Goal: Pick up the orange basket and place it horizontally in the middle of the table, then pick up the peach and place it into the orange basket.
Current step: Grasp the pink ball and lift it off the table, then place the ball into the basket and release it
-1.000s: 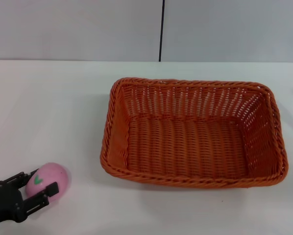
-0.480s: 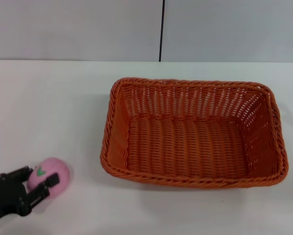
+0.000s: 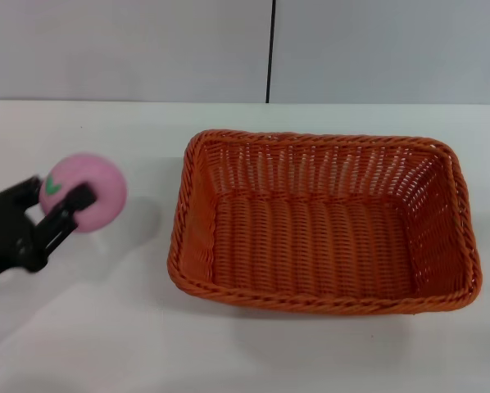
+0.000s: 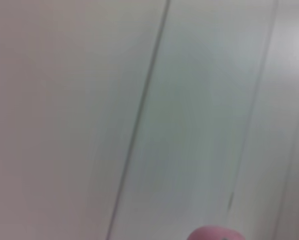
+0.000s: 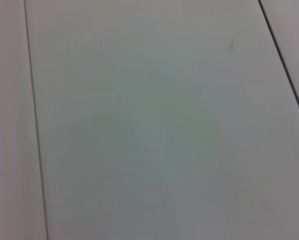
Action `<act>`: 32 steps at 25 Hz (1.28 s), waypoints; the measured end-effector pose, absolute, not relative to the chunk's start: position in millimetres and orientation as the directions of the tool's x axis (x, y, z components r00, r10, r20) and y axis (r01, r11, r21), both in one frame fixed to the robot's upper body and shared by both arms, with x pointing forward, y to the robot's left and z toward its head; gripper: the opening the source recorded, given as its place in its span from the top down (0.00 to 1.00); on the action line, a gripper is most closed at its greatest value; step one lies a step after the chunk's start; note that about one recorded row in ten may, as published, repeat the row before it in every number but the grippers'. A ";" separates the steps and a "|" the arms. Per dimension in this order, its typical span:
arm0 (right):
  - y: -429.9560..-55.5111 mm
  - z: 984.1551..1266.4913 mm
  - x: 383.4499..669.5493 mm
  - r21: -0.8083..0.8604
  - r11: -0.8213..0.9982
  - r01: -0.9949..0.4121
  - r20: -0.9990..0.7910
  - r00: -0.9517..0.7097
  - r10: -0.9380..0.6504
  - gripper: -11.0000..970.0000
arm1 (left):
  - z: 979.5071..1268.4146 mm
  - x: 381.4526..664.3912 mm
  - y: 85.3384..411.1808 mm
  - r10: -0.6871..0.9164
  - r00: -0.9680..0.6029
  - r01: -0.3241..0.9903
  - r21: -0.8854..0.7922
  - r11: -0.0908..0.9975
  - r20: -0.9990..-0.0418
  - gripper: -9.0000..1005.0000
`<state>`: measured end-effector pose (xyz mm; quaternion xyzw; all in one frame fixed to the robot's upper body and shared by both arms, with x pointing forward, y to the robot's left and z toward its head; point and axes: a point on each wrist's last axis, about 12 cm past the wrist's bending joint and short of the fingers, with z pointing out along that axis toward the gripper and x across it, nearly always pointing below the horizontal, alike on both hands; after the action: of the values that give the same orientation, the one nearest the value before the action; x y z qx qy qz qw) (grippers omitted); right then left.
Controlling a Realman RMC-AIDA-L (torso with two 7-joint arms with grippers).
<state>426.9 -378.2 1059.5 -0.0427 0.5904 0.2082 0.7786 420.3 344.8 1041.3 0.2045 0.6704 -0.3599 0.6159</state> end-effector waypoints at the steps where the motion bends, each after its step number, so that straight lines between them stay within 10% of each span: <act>1: -378.9 1058.0 424.7 0.183 0.912 -0.367 -0.938 0.213 0.274 0.34 | 1049.7 436.9 333.0 -0.197 -0.121 0.758 -0.219 0.615 -0.973 0.66; 20: -382.0 1054.1 419.3 0.210 0.920 -0.330 -0.933 0.213 0.289 0.34 | 1038.8 502.0 216.2 -0.186 -0.176 0.842 -0.245 0.481 -0.967 0.80; 32: -387.2 1056.7 421.2 0.207 0.932 -0.296 -0.928 0.241 0.283 0.34 | 1032.3 495.3 213.3 -0.154 -0.200 0.849 -0.250 0.466 -0.968 0.42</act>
<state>421.2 -387.2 1056.7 -0.0054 0.5880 0.1837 0.7877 495.3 213.3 1032.3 0.2724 0.6381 -0.4392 0.5707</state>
